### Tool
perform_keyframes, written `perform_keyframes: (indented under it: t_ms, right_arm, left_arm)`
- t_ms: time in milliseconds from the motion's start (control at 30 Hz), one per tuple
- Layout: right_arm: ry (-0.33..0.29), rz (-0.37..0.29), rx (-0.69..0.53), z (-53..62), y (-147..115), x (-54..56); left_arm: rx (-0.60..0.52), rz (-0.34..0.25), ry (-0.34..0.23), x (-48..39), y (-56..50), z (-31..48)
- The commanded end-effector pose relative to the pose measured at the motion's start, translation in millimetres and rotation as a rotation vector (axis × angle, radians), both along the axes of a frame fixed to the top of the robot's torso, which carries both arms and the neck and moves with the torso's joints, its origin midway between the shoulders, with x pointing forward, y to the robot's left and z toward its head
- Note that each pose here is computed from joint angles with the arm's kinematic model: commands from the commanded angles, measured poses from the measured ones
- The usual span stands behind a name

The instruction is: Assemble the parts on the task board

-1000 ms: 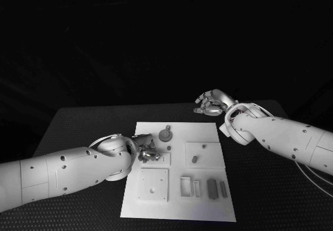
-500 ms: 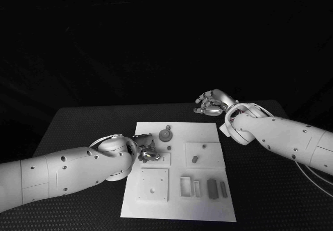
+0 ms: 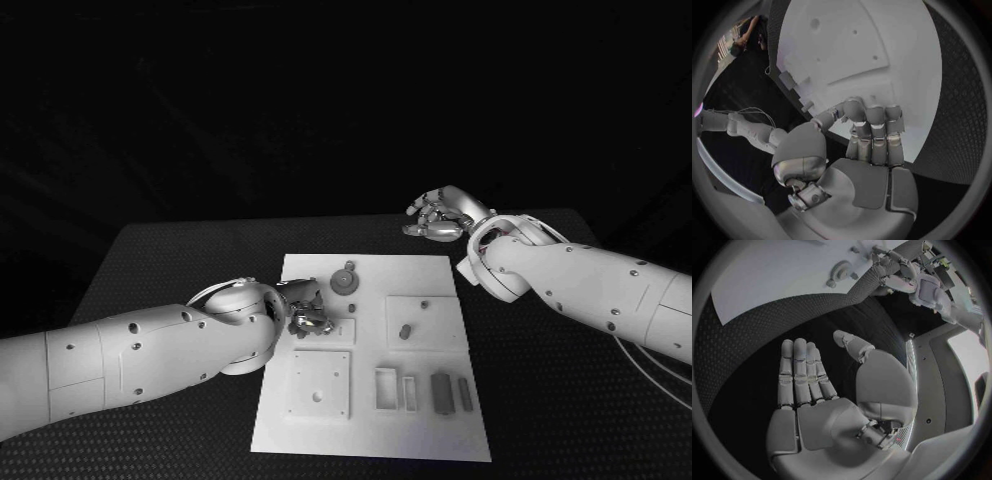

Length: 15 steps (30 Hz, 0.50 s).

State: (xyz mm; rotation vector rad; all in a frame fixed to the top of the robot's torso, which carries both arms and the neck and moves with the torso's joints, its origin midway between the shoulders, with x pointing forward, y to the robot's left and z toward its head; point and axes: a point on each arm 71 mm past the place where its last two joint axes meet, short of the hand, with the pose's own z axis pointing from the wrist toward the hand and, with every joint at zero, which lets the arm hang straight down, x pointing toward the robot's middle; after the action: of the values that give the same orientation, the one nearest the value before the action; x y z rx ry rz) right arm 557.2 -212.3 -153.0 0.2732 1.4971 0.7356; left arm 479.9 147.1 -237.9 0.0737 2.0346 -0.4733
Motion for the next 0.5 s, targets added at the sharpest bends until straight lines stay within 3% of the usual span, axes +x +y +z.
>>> perform_keyframes:
  t_ms: [33, 500]
  right_arm:
    - [0.004, 0.012, -0.003, -0.2, 1.2, -0.5]
    - [0.004, 0.012, -0.002, -0.2, 1.1, -0.6]
  left_arm:
    - [0.029, -0.025, 0.102, -10.1, -4.1, -17.3]
    - [0.054, -0.032, 0.098, -8.8, -5.3, -18.0]
